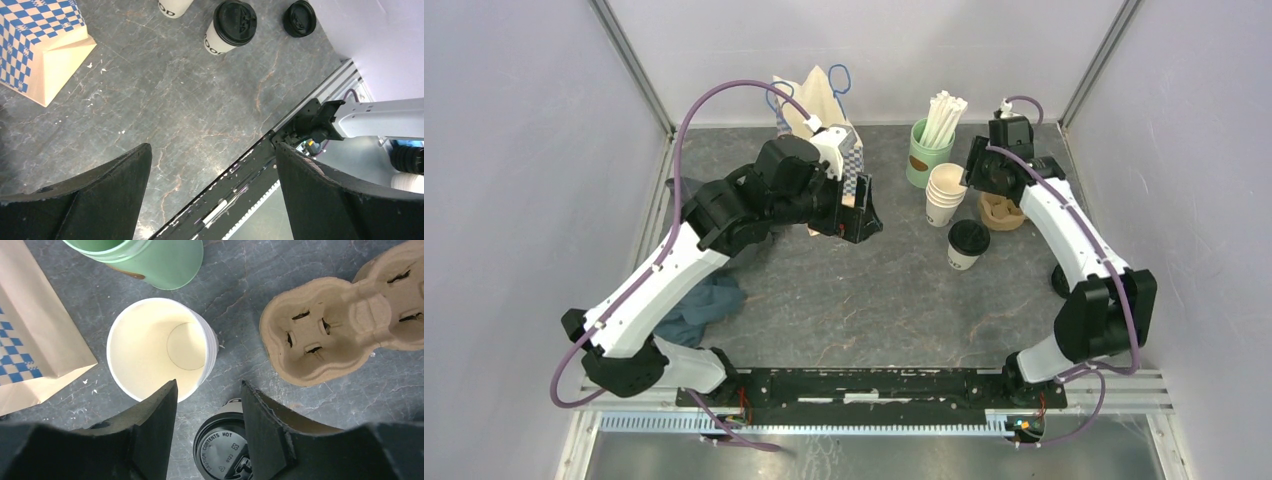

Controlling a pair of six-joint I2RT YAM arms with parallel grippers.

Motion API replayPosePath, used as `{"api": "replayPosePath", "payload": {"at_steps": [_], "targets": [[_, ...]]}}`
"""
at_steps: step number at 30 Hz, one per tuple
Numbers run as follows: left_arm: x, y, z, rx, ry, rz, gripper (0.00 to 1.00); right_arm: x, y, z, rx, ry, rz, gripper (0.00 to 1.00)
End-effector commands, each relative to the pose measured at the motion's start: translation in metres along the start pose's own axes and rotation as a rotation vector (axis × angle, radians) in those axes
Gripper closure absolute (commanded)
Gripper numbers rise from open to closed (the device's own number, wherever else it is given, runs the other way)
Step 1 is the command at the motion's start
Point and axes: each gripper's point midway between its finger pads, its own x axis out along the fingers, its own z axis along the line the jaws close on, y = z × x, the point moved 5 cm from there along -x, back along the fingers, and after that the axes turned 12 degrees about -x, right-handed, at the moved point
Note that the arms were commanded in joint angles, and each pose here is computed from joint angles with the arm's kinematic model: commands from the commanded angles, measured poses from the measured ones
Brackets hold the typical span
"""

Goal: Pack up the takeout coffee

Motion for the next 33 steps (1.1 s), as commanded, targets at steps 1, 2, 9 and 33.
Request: {"api": "replayPosePath", "payload": {"at_steps": [1,2,9,33], "targets": [[-0.005,-0.002,0.012,0.067,-0.034,-0.01,0.0,0.003,-0.016,0.002,0.04,0.046,-0.039,0.46],[-0.005,-0.002,0.013,0.069,-0.035,-0.01,0.0,0.006,-0.014,0.003,0.039,0.047,-0.029,0.46],[-0.005,-0.001,0.021,0.08,-0.039,0.001,0.0,0.025,-0.007,0.013,0.023,0.072,0.006,0.58],[-0.007,-0.002,0.027,0.067,-0.034,-0.01,0.0,0.016,-0.013,0.027,0.172,-0.113,0.054,1.0]]}}
